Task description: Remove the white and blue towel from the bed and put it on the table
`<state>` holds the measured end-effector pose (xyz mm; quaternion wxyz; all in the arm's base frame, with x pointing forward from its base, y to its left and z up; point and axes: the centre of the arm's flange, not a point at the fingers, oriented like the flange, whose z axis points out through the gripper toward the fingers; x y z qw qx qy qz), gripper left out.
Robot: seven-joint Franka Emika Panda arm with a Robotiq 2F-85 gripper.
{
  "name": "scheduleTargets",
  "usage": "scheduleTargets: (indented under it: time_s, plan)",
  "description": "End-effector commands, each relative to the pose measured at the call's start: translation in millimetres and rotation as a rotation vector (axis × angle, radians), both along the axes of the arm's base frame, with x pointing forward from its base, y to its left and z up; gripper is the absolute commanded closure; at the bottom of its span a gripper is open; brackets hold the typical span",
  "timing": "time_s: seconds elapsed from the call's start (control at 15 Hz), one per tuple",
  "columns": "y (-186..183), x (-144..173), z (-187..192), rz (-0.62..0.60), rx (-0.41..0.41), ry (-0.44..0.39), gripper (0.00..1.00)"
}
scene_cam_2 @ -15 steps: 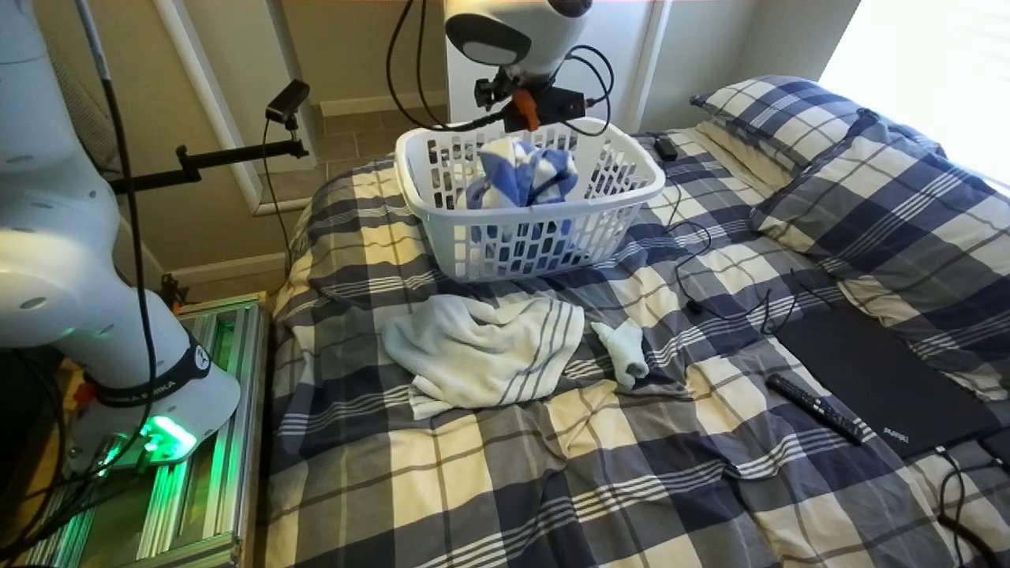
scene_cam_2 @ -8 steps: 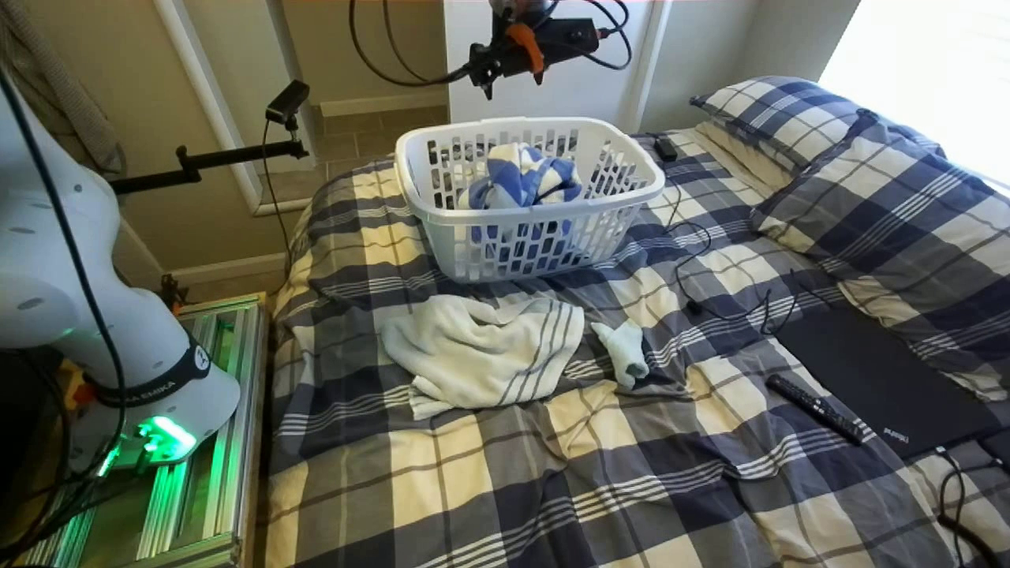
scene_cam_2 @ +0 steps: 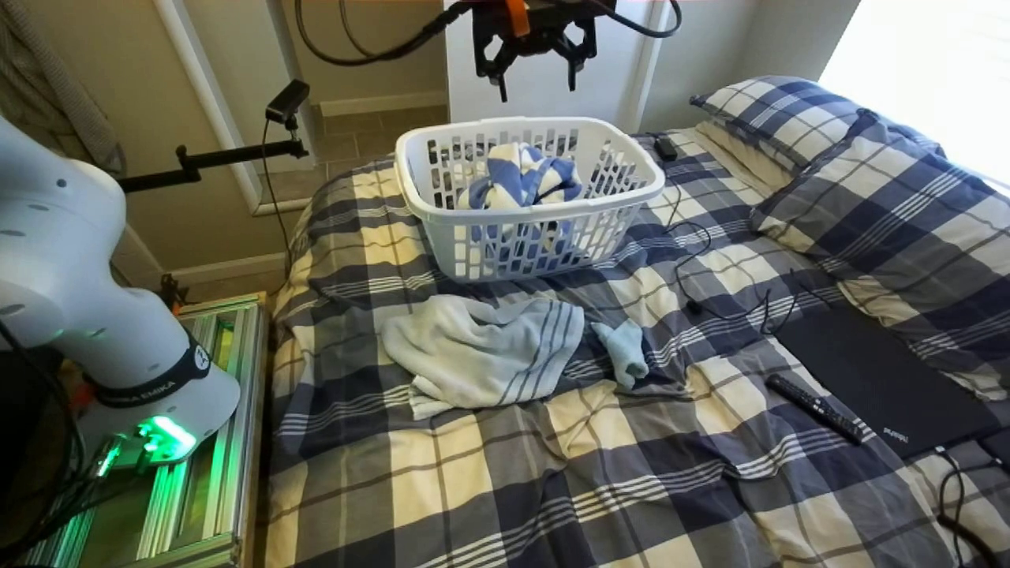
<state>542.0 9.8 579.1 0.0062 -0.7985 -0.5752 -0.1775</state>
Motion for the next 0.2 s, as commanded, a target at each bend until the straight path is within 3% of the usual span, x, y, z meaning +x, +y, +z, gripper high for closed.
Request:
scheduleTargets:
  time_s: [0.0,0.13]
  plan:
    - [-13,-7,3,-0.029,-0.014,0.02,0.0]
    - [-25,-15,7,-0.053,-0.019,0.029,0.0]
